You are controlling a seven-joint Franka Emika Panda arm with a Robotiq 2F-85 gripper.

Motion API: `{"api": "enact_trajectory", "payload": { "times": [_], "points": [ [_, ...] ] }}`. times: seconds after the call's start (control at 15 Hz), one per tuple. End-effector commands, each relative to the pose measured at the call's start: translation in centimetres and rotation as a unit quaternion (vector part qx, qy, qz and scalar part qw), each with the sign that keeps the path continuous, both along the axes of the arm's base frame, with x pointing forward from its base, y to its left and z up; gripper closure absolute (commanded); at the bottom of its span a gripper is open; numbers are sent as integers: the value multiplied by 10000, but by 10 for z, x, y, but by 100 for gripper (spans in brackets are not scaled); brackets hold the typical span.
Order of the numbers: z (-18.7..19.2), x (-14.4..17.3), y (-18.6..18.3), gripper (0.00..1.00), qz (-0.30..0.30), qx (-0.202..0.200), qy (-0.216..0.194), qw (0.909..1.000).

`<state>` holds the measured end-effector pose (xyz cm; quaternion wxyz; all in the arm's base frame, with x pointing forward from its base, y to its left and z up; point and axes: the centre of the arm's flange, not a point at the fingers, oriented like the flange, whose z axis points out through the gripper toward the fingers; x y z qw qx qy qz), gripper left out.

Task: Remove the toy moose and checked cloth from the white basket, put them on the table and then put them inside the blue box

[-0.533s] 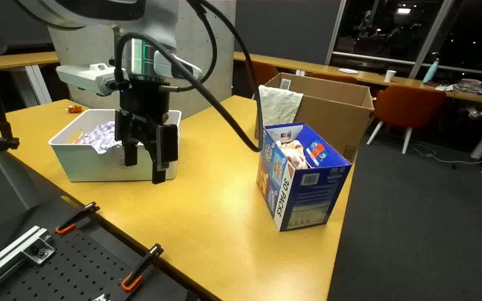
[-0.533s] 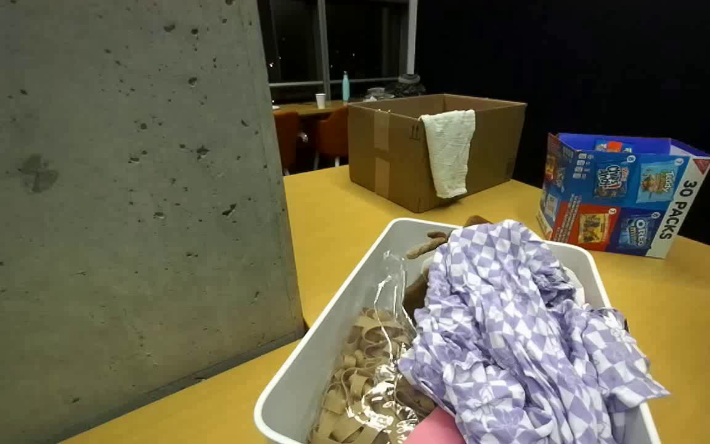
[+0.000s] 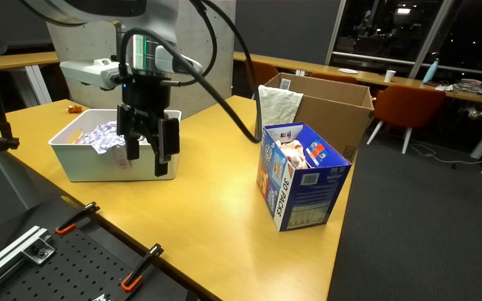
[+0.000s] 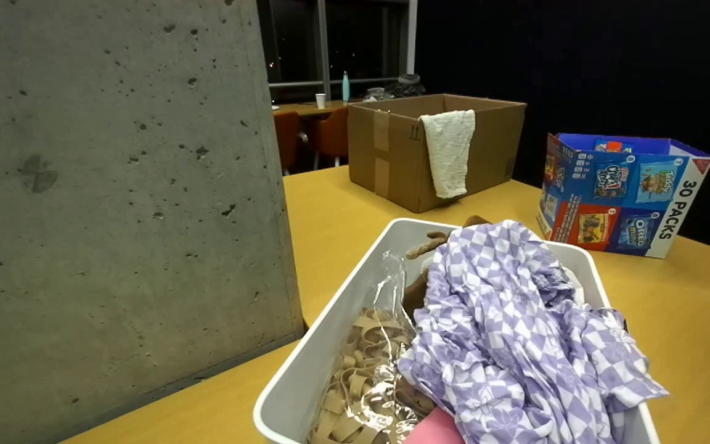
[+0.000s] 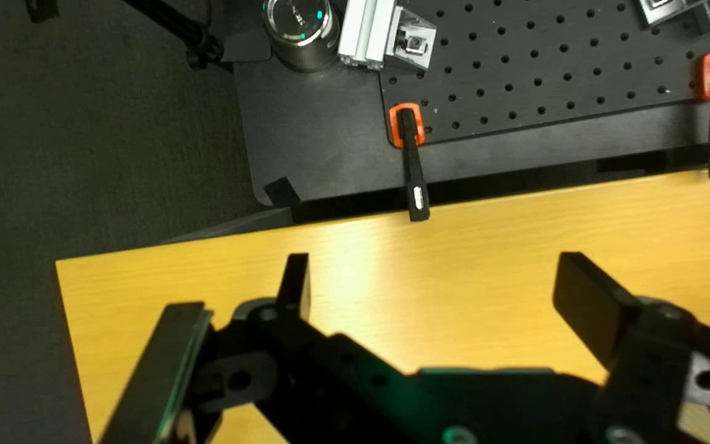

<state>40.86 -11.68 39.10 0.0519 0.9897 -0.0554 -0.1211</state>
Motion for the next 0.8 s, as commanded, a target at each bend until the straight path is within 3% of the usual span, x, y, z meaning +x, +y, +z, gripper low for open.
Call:
{"api": "enact_trajectory", "payload": {
  "times": [0.0,0.2,0.33,0.73],
  "points": [
    [19,77,48,0,118,64,-119,9998],
    [30,126,107,0,114,416,-225,9988],
    [12,161,143,0,-60,656,-152,9977],
    [-1,220,193,0,-924,1235,-463,9869]
  ]
}}
